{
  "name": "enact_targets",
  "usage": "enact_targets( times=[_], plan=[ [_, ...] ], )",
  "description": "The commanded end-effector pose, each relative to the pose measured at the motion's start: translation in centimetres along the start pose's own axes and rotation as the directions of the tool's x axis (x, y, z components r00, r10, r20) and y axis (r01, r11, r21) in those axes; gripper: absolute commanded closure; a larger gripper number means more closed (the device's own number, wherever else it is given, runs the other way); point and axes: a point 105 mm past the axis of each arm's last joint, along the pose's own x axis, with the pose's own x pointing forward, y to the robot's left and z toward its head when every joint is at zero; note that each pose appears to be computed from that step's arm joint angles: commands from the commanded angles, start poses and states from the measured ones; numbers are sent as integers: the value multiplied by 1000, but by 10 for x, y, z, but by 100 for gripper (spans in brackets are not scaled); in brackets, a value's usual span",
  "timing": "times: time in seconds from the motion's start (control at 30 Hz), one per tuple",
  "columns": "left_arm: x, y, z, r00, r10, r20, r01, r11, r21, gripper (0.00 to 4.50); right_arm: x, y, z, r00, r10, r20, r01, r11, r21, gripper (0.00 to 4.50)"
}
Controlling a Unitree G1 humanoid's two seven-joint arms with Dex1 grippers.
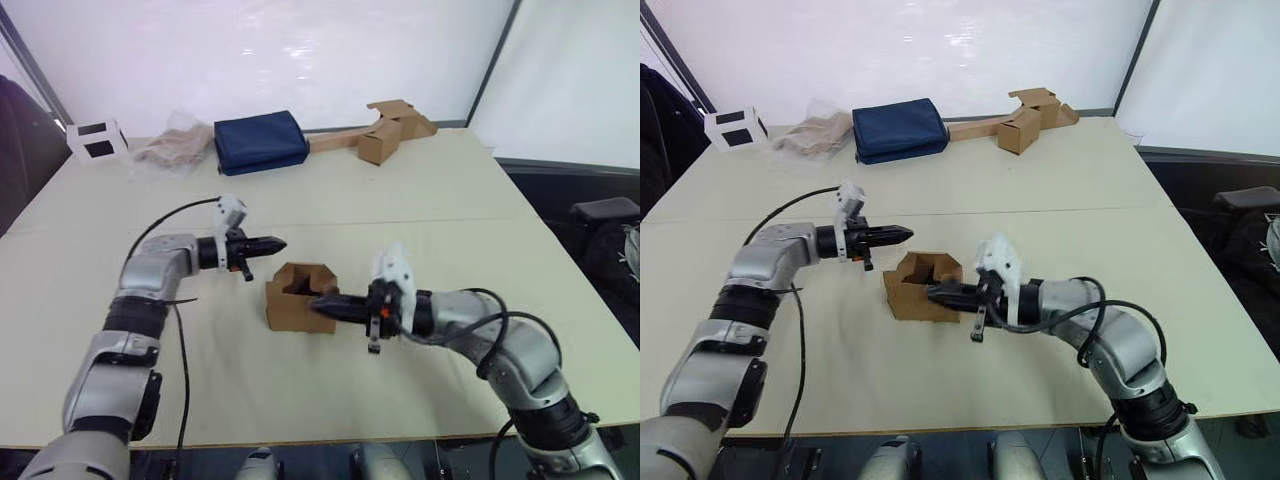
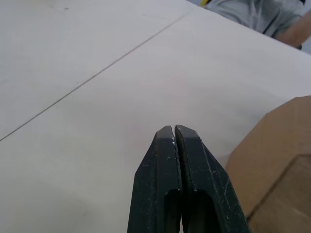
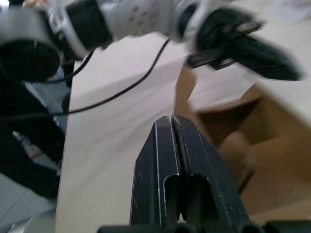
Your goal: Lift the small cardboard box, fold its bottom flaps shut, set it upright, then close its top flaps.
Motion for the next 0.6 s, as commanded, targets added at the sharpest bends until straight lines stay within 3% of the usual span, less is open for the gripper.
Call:
enact_targets(
  times=[0.03,0.33,0.6],
  plan=[
    [7,-6,-9,998,-57,-39,57,998,21,446,8,-2,3,1000,-1,15,2,999,-41,450],
    [1,-22,-17,989,-137,-64,137,991,-2,446,21,-26,-10,998,-59,-18,58,998,-37,450],
    [-7,-25,-19,991,-118,-70,118,993,-8,446,25,-32,-26,995,-55,-89,51,997,-50,450]
  ],
)
